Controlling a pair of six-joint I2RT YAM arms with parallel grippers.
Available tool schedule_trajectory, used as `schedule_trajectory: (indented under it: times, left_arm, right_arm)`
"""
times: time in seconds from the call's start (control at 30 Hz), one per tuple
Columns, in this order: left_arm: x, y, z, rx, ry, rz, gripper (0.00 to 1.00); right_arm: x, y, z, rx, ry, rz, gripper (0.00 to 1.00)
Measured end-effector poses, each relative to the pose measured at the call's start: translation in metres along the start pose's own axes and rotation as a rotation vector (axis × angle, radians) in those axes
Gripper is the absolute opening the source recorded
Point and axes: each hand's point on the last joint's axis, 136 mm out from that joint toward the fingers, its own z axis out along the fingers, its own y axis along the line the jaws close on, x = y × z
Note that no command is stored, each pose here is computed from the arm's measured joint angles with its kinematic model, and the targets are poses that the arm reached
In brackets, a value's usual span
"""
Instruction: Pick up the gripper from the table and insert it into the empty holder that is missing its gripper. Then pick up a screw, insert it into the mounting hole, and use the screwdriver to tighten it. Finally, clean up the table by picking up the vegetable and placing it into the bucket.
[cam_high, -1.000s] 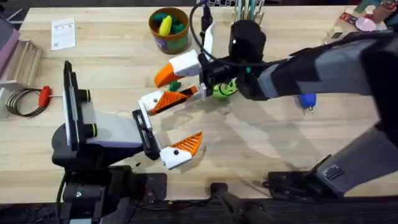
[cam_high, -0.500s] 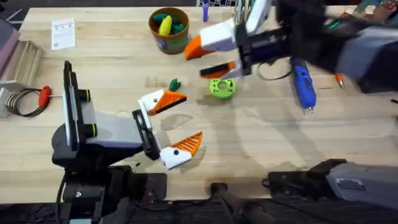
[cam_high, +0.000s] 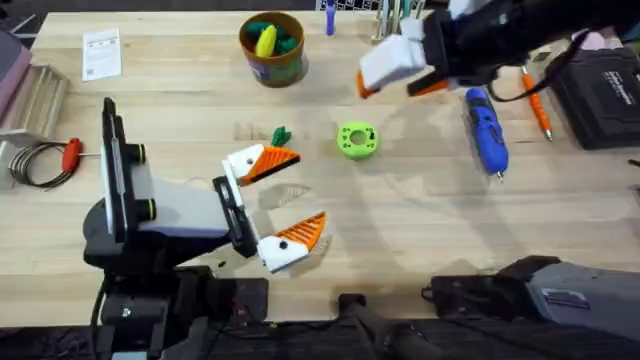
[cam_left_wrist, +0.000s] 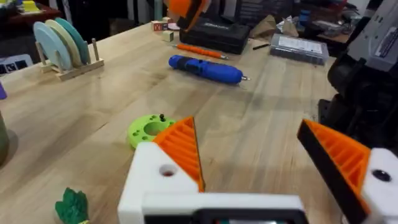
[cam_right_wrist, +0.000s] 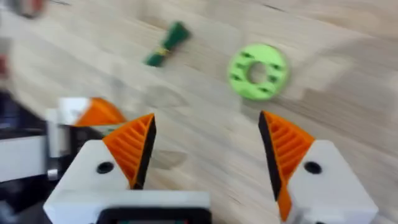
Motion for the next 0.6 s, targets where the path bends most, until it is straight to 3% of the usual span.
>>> schedule_trajectory:
  times: [0.17, 0.33, 0.6]
  left_arm:
    - [0.000, 0.000, 0.000, 0.000, 0.000, 0.001, 0.985]
    - [0.000, 0.000, 0.000, 0.000, 0.000, 0.000, 0.986]
    - [0.000, 0.000, 0.000, 0.000, 0.000, 0.000, 0.985]
  right_arm:
    - [0.008, -0.027, -0.010, 0.170, 0.033, -0.050, 0.938]
    - [0.012, -0.046, -0.015, 0.286, 0.046, -0.074, 0.869]
    - [0.013, -0.046, 0.006, 0.372, 0.108, -0.163, 0.802]
